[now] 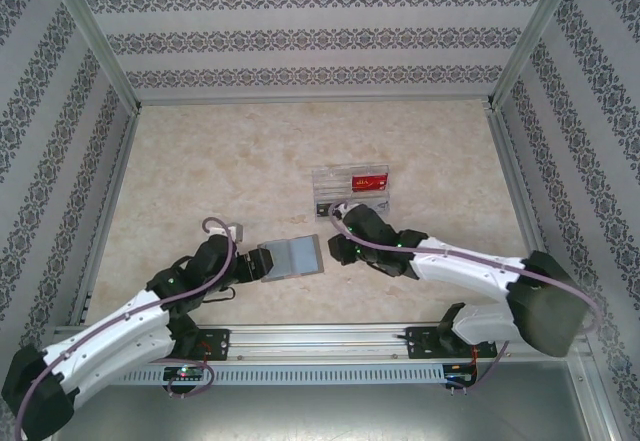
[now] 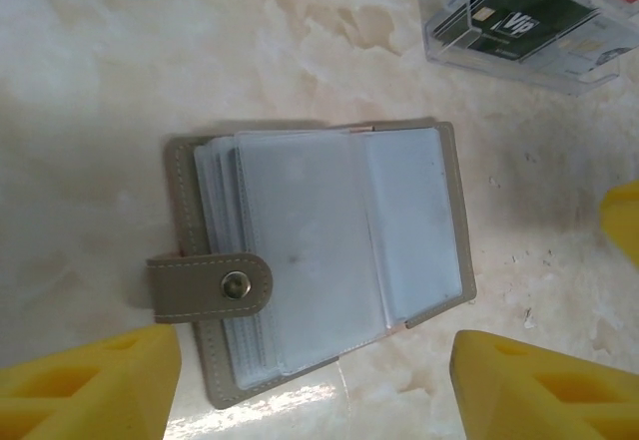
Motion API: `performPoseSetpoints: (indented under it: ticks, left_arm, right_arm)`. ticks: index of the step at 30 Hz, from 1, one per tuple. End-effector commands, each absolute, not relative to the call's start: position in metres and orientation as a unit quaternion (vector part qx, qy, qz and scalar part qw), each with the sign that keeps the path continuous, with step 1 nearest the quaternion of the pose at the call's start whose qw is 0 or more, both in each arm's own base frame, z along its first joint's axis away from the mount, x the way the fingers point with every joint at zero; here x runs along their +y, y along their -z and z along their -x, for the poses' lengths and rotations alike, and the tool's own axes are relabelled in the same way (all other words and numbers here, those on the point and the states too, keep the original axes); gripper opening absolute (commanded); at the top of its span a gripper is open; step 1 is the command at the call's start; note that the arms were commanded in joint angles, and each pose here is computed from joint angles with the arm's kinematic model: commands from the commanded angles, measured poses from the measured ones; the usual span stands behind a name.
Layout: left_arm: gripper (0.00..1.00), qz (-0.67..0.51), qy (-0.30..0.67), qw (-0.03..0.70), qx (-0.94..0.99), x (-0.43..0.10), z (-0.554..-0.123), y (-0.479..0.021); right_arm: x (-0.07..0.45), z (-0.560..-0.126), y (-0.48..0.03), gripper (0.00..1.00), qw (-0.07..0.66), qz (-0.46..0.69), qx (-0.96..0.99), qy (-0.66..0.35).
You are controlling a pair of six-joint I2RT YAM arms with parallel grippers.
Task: Take the credit cards out of the card holder
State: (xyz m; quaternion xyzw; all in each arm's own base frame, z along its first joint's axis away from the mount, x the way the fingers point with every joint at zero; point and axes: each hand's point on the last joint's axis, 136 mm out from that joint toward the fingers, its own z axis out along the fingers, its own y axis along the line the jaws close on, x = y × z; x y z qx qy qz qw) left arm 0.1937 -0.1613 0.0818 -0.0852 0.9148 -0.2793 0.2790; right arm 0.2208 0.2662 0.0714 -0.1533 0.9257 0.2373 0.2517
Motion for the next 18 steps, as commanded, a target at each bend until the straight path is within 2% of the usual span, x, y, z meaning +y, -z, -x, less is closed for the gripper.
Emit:
performPoseSetpoints:
  ticks: [1, 10, 18]
  left_arm:
    - [0.67, 0.096, 0.331, 0.286, 0.894, -0.187, -0.207, -0.109]
    - [0.56, 0.093, 0.325, 0.252, 0.907, -0.207, -0.206, -0.091]
    - [0.56, 0.095, 0.287, 0.242, 0.922, -0.201, -0.205, -0.074]
  right_arm:
    - [0.289, -0.223, -0.068, 0.22, 0.242, 0.138, 0.918, -0.282]
    - [0.302, -0.227, -0.035, 0.14, 0.207, 0.130, 0.929, -0.278]
    - [0.301, -0.225, -0.020, 0.10, 0.194, 0.128, 0.934, -0.271]
